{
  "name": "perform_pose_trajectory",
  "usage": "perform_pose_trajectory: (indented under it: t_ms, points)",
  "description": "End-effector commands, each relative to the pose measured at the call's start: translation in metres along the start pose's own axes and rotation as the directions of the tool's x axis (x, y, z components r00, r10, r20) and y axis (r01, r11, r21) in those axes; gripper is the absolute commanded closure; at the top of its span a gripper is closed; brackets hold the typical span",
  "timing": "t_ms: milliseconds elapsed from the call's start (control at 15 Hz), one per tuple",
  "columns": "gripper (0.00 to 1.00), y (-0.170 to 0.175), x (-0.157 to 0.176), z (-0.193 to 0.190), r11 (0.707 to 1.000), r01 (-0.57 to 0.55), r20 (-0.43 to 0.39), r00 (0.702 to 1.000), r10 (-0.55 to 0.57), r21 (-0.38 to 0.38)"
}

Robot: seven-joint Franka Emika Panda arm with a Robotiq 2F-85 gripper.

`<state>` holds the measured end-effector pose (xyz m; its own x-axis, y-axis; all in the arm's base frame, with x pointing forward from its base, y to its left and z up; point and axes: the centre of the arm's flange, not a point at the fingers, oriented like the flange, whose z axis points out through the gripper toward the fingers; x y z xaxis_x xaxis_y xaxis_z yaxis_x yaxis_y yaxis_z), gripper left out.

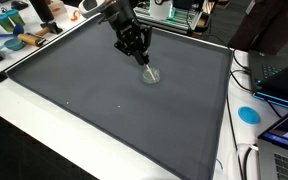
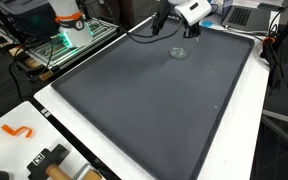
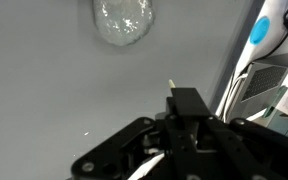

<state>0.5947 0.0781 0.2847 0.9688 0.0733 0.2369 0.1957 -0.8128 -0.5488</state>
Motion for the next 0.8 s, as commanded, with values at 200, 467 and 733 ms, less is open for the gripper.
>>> perform_pose_trajectory:
  t_ms: [200, 467, 733]
  points:
    - [0.97, -0.001, -0.030, -0.018, 1.000, -0.010, 0.002, 1.000, 0.010, 0.022]
    - [0.97, -0.006, -0.035, -0.023, 1.000, -0.017, 0.007, 1.000, 0.017, 0.014]
    - [0.97, -0.011, -0.039, -0.026, 1.000, -0.021, 0.024, 0.999, 0.021, 0.010]
